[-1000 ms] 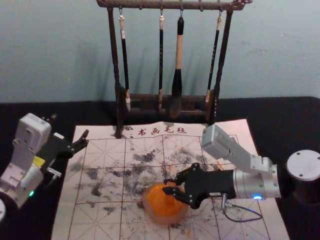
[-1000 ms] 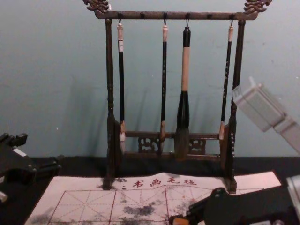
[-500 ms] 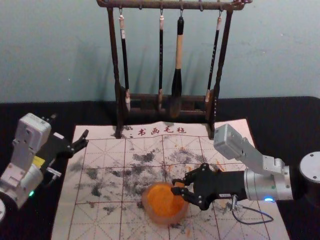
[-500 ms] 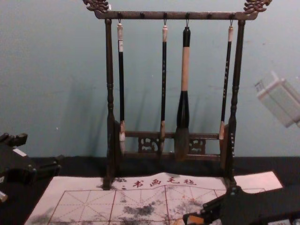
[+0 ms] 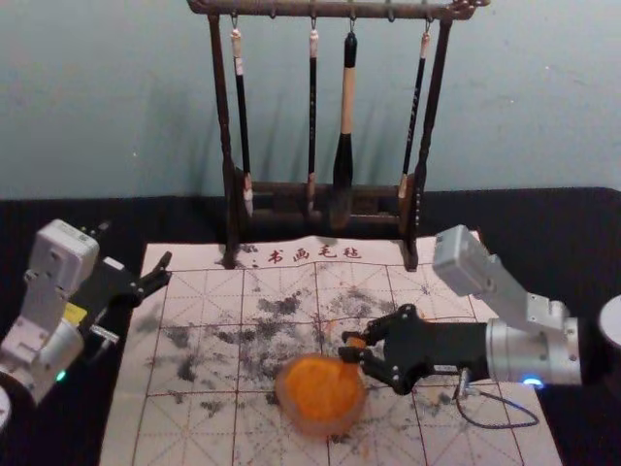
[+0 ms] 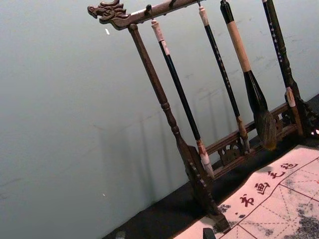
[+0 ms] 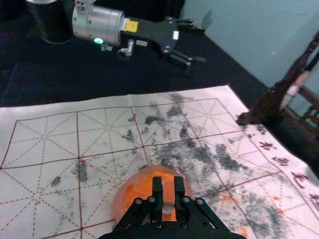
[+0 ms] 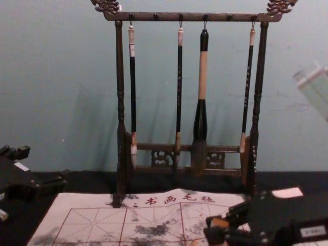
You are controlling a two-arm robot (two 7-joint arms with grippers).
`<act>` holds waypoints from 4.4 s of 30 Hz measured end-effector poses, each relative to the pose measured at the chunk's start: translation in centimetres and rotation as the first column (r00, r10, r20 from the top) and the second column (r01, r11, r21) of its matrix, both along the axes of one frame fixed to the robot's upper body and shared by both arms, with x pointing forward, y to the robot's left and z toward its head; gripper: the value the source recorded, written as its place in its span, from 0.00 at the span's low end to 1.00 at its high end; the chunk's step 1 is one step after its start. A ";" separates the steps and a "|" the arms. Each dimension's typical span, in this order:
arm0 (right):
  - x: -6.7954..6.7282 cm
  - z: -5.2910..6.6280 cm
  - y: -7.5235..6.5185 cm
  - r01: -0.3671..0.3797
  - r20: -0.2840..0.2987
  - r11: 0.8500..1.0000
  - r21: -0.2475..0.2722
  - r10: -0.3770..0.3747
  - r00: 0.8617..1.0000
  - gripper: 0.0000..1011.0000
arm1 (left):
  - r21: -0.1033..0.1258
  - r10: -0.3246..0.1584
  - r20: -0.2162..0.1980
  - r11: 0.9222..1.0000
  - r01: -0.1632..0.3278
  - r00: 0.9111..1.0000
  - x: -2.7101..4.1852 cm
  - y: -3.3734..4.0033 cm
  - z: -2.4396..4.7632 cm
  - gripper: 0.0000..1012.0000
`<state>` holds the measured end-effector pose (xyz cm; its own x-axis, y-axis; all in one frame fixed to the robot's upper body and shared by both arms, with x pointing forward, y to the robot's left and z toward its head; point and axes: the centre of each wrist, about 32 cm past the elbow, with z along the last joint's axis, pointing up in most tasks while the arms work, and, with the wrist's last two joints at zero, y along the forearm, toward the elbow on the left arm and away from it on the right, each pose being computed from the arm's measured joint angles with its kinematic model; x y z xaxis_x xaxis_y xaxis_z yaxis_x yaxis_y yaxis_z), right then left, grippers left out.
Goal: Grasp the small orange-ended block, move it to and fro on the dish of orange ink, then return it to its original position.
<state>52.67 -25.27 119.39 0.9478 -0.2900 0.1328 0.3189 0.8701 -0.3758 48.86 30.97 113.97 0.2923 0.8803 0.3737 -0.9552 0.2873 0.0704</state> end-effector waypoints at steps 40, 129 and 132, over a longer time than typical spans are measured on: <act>-3.5 1.7 -6.0 0.345 0.010 0.938 0.016 -0.346 0.938 0.09 | 0.000 0.000 0.000 1.000 0.000 1.000 0.00 0.00 0.00 0.99; -2.4 -1.4 -4.9 0.339 -0.071 0.940 -0.045 -0.342 0.937 0.64 | 0.000 0.000 0.000 1.000 0.000 1.000 0.00 0.00 0.00 0.99; -2.4 -1.4 -4.9 0.339 -0.071 0.940 -0.045 -0.342 0.937 0.72 | 0.000 0.000 0.000 1.000 0.000 1.000 0.00 0.00 0.00 0.99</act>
